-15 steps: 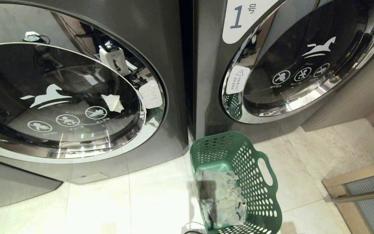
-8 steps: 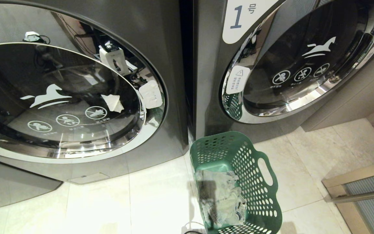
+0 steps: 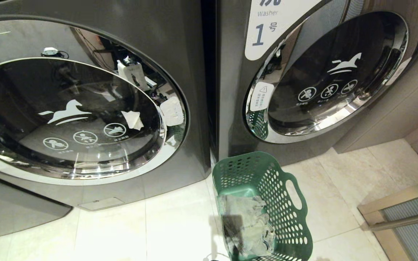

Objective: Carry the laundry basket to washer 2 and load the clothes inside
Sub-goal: Open the lid of the washing machine

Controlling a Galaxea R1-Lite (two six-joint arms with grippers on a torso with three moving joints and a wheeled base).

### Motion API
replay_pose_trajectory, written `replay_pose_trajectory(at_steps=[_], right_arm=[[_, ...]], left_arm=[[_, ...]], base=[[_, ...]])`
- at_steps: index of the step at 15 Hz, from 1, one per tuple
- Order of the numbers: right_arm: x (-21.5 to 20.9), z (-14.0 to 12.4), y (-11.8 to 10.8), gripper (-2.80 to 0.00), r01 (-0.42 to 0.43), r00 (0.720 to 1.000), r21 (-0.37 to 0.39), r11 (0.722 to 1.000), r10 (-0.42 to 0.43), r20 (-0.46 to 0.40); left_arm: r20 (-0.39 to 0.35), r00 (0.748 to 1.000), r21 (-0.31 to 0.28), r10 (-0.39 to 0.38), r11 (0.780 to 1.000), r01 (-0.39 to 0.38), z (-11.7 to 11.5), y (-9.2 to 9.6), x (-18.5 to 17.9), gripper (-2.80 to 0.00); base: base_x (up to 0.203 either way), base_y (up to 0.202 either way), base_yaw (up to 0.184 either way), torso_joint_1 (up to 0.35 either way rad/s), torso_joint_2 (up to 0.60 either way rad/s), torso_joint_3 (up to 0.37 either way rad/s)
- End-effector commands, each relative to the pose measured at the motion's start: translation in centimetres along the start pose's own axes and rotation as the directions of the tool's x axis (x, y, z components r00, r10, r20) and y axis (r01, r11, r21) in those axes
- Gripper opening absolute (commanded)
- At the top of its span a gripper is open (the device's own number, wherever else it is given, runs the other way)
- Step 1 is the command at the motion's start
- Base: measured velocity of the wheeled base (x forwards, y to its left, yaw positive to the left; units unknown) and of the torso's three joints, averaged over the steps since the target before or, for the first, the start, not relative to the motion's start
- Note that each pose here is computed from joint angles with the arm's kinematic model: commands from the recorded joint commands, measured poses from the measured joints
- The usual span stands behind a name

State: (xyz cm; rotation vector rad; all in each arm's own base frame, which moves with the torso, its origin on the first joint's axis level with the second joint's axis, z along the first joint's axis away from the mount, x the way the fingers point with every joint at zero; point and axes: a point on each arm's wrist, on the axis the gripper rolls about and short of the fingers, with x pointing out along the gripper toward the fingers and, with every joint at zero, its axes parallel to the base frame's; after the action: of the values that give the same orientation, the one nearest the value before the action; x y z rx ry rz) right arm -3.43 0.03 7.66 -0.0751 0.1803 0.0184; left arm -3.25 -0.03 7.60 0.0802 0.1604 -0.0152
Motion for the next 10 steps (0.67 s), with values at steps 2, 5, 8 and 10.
replay_pose_trajectory(at_steps=[2,5,8,10], right_arm=[[0.01,-0.01,0.00,-2.80,-0.001,1.000,0.000,1.000,0.001,-0.003],[0.01,-0.01,0.00,-2.80,-0.001,1.000,0.000,1.000,0.001,-0.003],[0.01,-0.01,0.00,-2.80,-0.001,1.000,0.001,1.000,0.001,-0.003],[0.01,-0.01,0.00,-2.80,-0.001,1.000,0.001,1.000,0.001,-0.003]], left_arm=[[-0.003,1.000,0.000,0.001,1.000,-0.001,0.00,0.00,0.01,-2.80],[-0.003,1.000,-0.003,0.001,1.000,-0.001,0.00,0.00,0.01,-2.80],[-0.003,1.000,-0.003,0.001,1.000,-0.001,0.00,0.00,0.01,-2.80],[-0.003,1.000,0.000,0.001,1.000,-0.001,0.00,0.00,0.01,-2.80]], base=[[0.000,0.000,0.000,0.001,0.00,0.200],[0.000,0.000,0.000,0.001,0.00,0.202],[0.000,0.000,0.000,0.000,0.00,0.202],[0.000,0.000,0.000,-0.001,0.00,0.200]])
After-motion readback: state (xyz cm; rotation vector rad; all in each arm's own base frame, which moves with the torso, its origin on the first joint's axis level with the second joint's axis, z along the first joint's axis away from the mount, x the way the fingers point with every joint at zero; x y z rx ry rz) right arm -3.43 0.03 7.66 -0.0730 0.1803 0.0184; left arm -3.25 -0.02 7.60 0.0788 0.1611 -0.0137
